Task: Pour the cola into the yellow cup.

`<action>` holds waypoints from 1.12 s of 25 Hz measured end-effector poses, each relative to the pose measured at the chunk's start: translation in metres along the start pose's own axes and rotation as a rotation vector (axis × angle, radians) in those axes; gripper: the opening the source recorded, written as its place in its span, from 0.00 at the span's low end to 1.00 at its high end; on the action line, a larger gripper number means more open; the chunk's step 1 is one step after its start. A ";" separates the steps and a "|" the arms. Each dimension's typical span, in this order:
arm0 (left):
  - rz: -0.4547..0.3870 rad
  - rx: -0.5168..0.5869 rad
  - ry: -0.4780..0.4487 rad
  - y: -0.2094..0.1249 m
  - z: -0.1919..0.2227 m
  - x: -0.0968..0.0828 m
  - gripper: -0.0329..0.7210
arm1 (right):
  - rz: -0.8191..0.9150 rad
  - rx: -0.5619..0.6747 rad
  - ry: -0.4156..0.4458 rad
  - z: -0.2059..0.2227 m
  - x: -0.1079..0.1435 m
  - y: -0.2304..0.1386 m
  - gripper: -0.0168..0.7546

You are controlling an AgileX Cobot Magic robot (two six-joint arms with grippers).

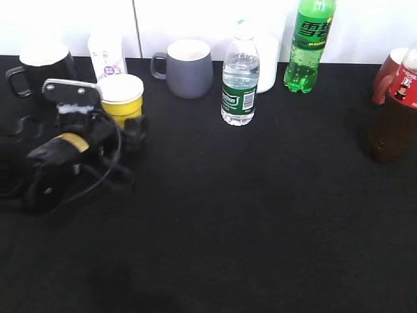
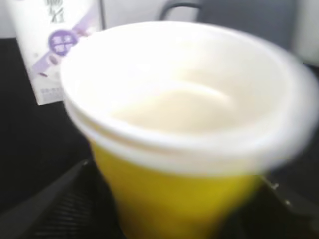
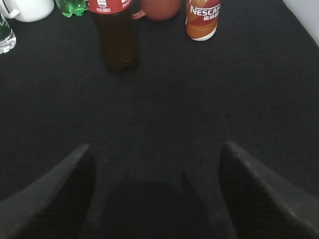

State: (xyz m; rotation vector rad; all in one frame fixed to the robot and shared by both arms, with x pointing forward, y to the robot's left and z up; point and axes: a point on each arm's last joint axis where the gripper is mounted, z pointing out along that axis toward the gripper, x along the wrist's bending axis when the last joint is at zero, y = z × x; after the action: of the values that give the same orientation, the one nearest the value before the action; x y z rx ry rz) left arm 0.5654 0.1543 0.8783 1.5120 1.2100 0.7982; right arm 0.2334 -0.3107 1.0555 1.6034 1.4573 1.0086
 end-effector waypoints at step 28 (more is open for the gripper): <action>0.213 -0.001 -0.775 0.036 -0.103 -0.071 0.63 | -0.077 -0.238 -0.046 -0.001 -0.002 0.029 0.78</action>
State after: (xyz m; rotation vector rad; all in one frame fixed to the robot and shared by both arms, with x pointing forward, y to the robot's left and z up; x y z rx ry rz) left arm 0.4618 0.1167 0.9478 1.7320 0.4769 0.2767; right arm 0.2448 -0.3153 1.0823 1.3809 1.3048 1.0512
